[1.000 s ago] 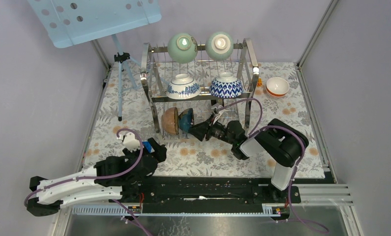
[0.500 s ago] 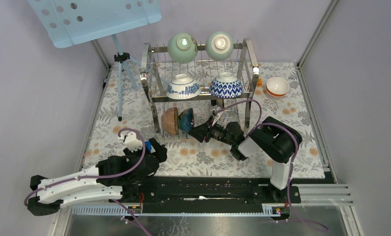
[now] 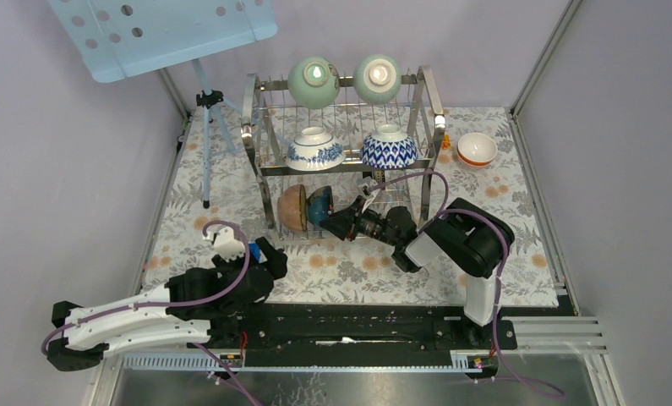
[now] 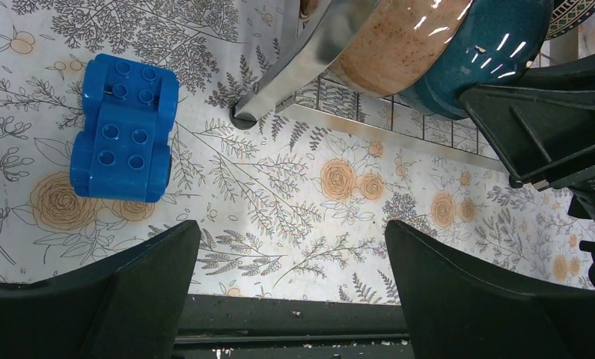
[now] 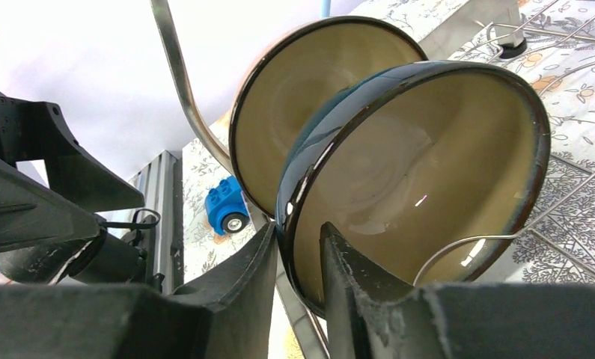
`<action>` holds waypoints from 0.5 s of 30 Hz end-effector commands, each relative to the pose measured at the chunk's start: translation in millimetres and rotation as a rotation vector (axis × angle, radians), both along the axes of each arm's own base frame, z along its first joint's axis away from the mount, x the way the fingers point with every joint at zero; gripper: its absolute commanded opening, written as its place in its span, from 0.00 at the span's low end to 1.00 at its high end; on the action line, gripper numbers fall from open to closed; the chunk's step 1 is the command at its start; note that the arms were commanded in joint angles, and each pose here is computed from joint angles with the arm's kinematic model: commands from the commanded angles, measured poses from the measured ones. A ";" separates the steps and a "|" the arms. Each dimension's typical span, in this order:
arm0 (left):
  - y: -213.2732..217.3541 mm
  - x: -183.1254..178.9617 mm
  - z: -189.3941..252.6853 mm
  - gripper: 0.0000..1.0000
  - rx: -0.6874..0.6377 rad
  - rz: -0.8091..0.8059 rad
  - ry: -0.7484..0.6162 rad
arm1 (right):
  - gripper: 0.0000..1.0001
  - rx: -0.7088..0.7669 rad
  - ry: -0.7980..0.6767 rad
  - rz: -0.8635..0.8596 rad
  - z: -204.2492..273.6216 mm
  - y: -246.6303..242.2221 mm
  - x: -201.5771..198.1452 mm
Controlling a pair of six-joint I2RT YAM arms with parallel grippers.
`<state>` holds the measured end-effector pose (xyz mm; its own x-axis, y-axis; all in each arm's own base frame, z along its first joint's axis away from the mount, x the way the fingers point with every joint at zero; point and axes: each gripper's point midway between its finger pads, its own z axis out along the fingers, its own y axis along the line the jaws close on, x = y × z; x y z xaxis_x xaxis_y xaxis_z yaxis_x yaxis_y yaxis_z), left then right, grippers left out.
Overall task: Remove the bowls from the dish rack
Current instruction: Pick up the bowl from the dish rack.
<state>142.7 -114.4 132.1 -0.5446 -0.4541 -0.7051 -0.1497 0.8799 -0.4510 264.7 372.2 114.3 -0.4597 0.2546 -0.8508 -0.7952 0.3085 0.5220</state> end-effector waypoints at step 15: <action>2.4 2.1 3.0 0.99 -0.025 0.023 -0.014 | 0.03 0.098 0.010 0.040 13.7 6.3 -2.5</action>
<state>142.4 -113.2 132.5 -0.5428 -0.4639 -0.7001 -0.1554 0.8747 -0.4592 263.9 377.1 123.6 -0.4676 0.2918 -0.8344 -0.8000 0.2619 0.5399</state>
